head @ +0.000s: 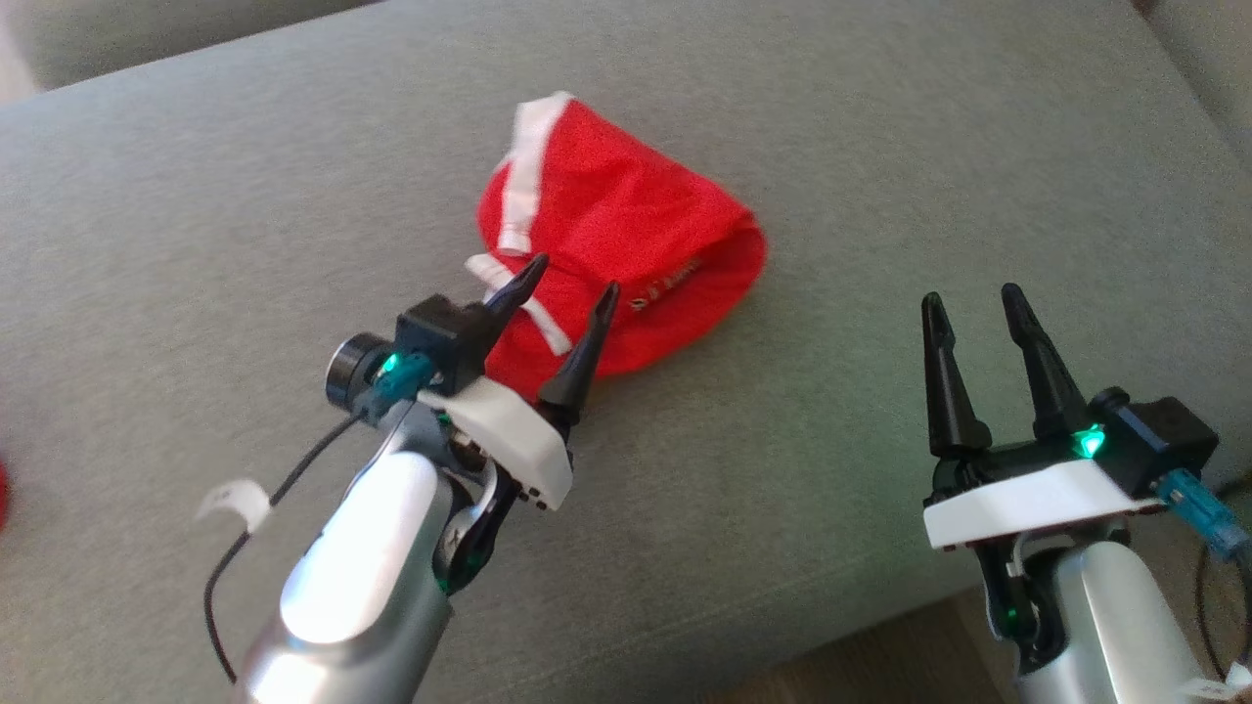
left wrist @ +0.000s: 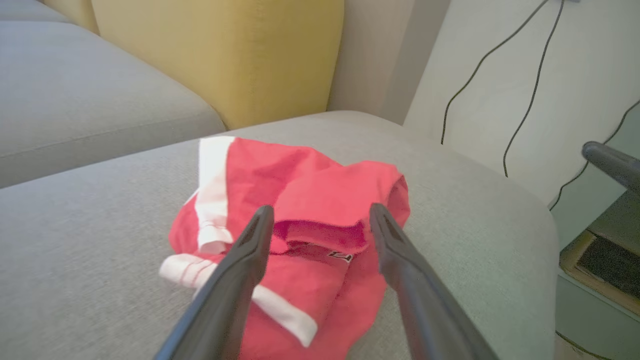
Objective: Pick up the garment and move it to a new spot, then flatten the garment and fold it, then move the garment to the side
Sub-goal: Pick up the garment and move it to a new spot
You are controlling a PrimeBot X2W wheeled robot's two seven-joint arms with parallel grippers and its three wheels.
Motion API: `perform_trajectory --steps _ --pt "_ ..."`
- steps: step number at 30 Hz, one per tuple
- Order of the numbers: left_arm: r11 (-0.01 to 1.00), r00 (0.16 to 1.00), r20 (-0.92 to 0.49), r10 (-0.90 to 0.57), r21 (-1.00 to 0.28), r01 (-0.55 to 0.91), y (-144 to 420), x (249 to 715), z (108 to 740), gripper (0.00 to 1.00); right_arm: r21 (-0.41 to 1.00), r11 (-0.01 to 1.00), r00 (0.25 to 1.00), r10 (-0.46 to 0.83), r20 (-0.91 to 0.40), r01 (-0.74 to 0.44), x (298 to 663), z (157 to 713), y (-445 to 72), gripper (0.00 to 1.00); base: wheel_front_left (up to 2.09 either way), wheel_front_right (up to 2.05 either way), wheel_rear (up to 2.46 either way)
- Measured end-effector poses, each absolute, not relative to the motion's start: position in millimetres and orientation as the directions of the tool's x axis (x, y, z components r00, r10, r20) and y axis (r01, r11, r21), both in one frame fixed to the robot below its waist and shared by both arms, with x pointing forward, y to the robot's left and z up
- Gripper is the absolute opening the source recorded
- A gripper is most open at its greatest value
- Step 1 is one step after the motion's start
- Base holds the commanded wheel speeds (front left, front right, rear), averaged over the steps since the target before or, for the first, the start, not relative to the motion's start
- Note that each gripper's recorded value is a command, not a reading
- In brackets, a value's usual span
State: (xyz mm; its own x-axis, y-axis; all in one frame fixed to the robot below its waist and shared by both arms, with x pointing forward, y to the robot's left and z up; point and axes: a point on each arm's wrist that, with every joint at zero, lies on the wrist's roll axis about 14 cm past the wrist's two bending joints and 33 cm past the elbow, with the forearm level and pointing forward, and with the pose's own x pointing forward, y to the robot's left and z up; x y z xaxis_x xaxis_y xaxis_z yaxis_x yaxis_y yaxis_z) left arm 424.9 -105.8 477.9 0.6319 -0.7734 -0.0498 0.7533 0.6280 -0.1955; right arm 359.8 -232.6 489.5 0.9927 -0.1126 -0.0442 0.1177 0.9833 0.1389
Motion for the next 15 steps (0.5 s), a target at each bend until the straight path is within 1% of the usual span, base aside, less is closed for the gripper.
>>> perform_trajectory --steps 3,9,15 --pt "0.689 0.699 -0.015 -0.715 -0.185 0.701 -83.5 428.2 485.5 1.0 0.137 0.988 0.997 -0.069 -0.033 0.073 367.9 493.0 -219.7 1.0 0.0 0.0 0.0" --pt "0.813 0.832 0.084 -0.549 -0.177 0.554 -24.9 437.5 512.4 1.0 0.134 0.991 1.0 0.023 -0.019 -0.021 381.5 501.4 -191.7 1.0 0.0 0.0 0.0" --pt "0.916 0.933 0.088 -0.349 -0.178 0.359 48.7 433.1 515.0 1.0 0.133 0.986 0.995 0.1 -0.002 -0.099 387.4 510.3 -166.6 1.0 0.0 0.0 0.0"
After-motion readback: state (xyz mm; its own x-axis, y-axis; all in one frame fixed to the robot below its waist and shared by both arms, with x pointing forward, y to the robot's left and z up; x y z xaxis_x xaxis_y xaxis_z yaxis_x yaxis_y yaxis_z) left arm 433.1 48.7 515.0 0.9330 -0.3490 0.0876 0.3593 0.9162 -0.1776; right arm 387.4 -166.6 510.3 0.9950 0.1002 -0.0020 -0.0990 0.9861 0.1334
